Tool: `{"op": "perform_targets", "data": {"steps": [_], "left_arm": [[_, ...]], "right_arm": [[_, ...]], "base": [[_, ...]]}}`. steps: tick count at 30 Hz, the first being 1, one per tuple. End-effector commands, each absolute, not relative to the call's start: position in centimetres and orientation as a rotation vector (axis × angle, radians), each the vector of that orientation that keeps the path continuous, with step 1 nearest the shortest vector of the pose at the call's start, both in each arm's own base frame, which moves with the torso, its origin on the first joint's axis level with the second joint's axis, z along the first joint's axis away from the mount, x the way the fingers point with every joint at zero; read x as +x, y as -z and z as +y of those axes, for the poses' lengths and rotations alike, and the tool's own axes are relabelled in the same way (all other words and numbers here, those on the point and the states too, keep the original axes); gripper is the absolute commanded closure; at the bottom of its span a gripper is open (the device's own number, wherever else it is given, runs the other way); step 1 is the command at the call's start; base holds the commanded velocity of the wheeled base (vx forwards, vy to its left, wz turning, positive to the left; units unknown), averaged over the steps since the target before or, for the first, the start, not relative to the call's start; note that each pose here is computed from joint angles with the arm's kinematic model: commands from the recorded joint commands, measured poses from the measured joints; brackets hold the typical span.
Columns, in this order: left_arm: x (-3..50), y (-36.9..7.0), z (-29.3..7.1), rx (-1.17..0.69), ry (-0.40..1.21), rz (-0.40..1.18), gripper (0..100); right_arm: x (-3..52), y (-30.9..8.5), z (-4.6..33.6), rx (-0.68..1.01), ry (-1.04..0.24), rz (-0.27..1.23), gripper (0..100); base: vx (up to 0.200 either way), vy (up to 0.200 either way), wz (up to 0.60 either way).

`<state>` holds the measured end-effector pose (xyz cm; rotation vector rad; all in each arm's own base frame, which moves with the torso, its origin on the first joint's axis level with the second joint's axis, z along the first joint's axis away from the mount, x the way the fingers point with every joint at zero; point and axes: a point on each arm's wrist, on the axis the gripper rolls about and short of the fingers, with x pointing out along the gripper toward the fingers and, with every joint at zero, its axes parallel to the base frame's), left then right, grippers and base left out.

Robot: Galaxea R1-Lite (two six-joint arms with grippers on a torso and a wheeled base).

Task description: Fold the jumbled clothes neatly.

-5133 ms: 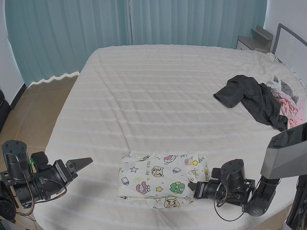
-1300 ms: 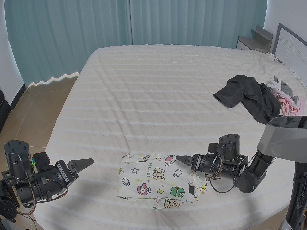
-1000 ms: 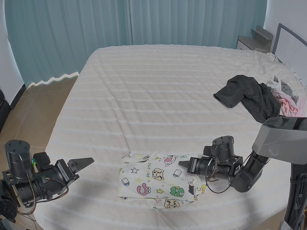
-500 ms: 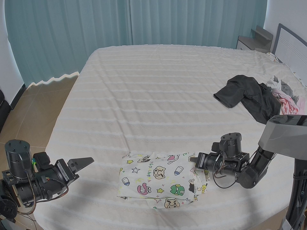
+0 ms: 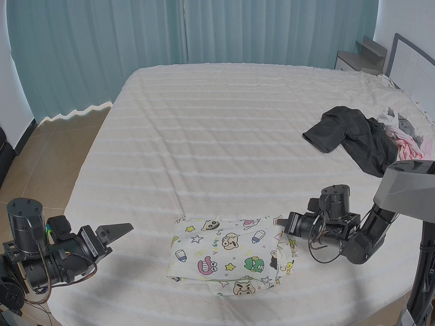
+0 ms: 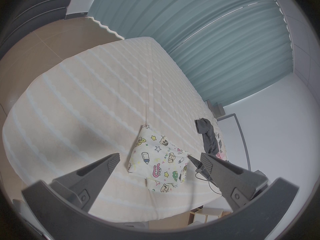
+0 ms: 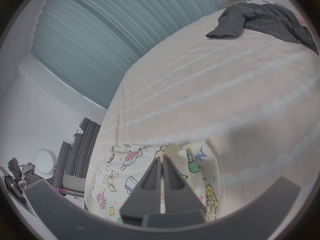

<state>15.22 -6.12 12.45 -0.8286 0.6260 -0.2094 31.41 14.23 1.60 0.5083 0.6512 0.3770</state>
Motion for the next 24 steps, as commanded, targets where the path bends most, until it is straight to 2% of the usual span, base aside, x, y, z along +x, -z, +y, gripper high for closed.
{"op": "perform_targets", "data": {"steps": [1,2,3,9,12,15,19,24], "left_arm": [[15.2,-12.4,-6.2,-0.828,0.210,0.630,0],[15.3,-12.3,-6.2,-0.827,0.207,0.634,0],[15.3,-12.3,-6.2,-0.827,0.207,0.636,0],[17.2,-11.1,-6.9,-0.777,0.231,0.727,0],[20.7,-9.2,-7.0,-0.665,0.189,0.779,0],[23.4,-8.2,-7.0,-0.646,0.180,0.803,0],[27.8,-4.6,-7.0,-0.595,0.267,0.890,0],[29.9,-1.2,-7.1,-0.479,0.323,0.888,0]], "right_arm": [[31.1,-1.5,14.1,0.505,-0.371,0.662,100],[30.8,-1.3,14.1,0.497,-0.371,0.675,100],[30.7,-1.2,14.1,0.494,-0.373,0.676,0],[29.5,-2.0,13.5,0.489,-0.374,0.665,0],[28.0,-2.7,13.0,0.488,-0.379,0.667,0],[27.4,-2.7,12.8,0.480,-0.374,0.675,0],[26.5,-1.2,12.4,0.449,-0.356,0.739,0],[26.1,0.1,12.2,0.434,-0.343,0.795,0]], "base": [[0.000,0.000,0.00],[0.000,0.000,0.00],[0.000,0.000,0.00],[0.000,0.000,0.00],[0.000,0.000,0.00],[0.000,0.000,0.00],[0.000,0.000,0.00],[0.000,0.000,0.00]]}}
